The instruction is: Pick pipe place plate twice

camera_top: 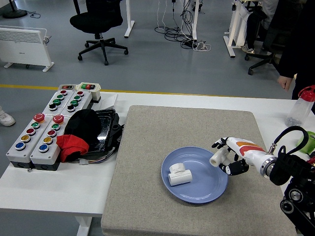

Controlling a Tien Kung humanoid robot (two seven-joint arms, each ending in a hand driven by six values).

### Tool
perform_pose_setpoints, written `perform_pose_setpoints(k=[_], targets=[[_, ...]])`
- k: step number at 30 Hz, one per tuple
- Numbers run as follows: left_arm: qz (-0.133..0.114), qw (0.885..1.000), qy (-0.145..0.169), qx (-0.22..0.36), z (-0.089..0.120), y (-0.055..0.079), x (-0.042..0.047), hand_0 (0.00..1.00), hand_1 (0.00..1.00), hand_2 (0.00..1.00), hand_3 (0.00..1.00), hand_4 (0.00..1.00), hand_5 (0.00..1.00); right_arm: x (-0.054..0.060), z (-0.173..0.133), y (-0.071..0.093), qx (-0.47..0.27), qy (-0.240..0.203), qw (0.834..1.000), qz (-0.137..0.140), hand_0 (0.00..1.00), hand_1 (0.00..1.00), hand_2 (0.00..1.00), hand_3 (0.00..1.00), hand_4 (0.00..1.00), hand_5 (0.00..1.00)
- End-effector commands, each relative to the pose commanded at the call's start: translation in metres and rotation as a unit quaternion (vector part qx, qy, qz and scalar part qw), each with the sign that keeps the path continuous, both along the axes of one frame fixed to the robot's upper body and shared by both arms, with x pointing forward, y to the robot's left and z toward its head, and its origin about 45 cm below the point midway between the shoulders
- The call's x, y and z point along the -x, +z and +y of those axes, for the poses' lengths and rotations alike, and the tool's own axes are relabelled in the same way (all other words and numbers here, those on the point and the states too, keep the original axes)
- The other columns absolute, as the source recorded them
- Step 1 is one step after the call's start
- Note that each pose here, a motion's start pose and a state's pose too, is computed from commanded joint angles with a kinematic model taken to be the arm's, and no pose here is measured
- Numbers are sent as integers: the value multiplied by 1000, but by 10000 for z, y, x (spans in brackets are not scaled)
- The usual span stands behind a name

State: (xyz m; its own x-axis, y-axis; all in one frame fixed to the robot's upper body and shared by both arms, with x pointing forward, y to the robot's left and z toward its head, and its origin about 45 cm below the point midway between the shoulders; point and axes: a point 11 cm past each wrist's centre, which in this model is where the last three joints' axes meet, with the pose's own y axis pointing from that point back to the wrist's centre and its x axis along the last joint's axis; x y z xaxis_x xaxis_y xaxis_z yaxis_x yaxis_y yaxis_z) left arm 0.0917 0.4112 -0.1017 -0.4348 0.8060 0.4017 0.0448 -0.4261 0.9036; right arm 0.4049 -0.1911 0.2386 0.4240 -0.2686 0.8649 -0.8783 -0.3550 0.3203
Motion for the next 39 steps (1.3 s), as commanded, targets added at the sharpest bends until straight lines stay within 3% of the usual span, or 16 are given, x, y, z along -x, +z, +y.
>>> perform_pose_setpoints(k=[5, 6, 7, 11, 12, 17, 18, 23, 24, 34, 39], targets=[[-1, 1000, 0, 0, 5, 2, -3, 721, 764, 729, 685, 420, 998, 99, 160, -113, 9, 31, 999, 14, 432, 525, 553, 740, 563, 181], [-1, 1000, 0, 0, 5, 2, -4, 722, 764, 729, 685, 420, 998, 106, 172, -123, 10, 33, 999, 15, 497, 575, 587, 749, 562, 178], [-2, 1000, 1, 0, 6, 3, -8, 722, 764, 729, 685, 420, 998, 119, 199, -148, 12, 38, 999, 18, 497, 575, 587, 749, 562, 178], [-4, 1000, 2, 0, 5, 5, -22, 722, 764, 729, 685, 420, 998, 136, 259, -202, 17, 50, 998, 20, 497, 575, 587, 749, 562, 178], [-4, 1000, 2, 0, 5, 6, -24, 722, 763, 728, 685, 420, 998, 137, 269, -209, 17, 51, 998, 20, 589, 636, 653, 783, 568, 177], [-5, 1000, 2, 0, 4, 7, -32, 722, 763, 728, 685, 420, 998, 142, 313, -273, 26, 63, 997, 21, 589, 636, 653, 783, 568, 177], [-5, 1000, 2, 0, 4, 7, -33, 722, 764, 728, 685, 420, 998, 142, 313, -280, 28, 64, 997, 21, 849, 824, 926, 897, 646, 212], [-6, 1000, 3, 0, 4, 8, -39, 722, 764, 728, 685, 420, 998, 129, 289, -322, 39, 67, 997, 25, 849, 824, 926, 897, 646, 212], [-6, 1000, 3, 0, 5, 9, -41, 722, 764, 728, 685, 419, 998, 126, 284, -326, 40, 67, 997, 25, 955, 919, 998, 998, 762, 262], [-7, 1000, 2, 0, 5, 11, -50, 723, 765, 728, 685, 420, 998, 103, 246, -282, 39, 61, 997, 19, 981, 933, 998, 998, 744, 247], [-7, 1000, 2, 0, 3, 11, -52, 723, 764, 728, 685, 420, 998, 44, 170, -104, -8, 42, 999, -4, 986, 933, 998, 998, 702, 212]])
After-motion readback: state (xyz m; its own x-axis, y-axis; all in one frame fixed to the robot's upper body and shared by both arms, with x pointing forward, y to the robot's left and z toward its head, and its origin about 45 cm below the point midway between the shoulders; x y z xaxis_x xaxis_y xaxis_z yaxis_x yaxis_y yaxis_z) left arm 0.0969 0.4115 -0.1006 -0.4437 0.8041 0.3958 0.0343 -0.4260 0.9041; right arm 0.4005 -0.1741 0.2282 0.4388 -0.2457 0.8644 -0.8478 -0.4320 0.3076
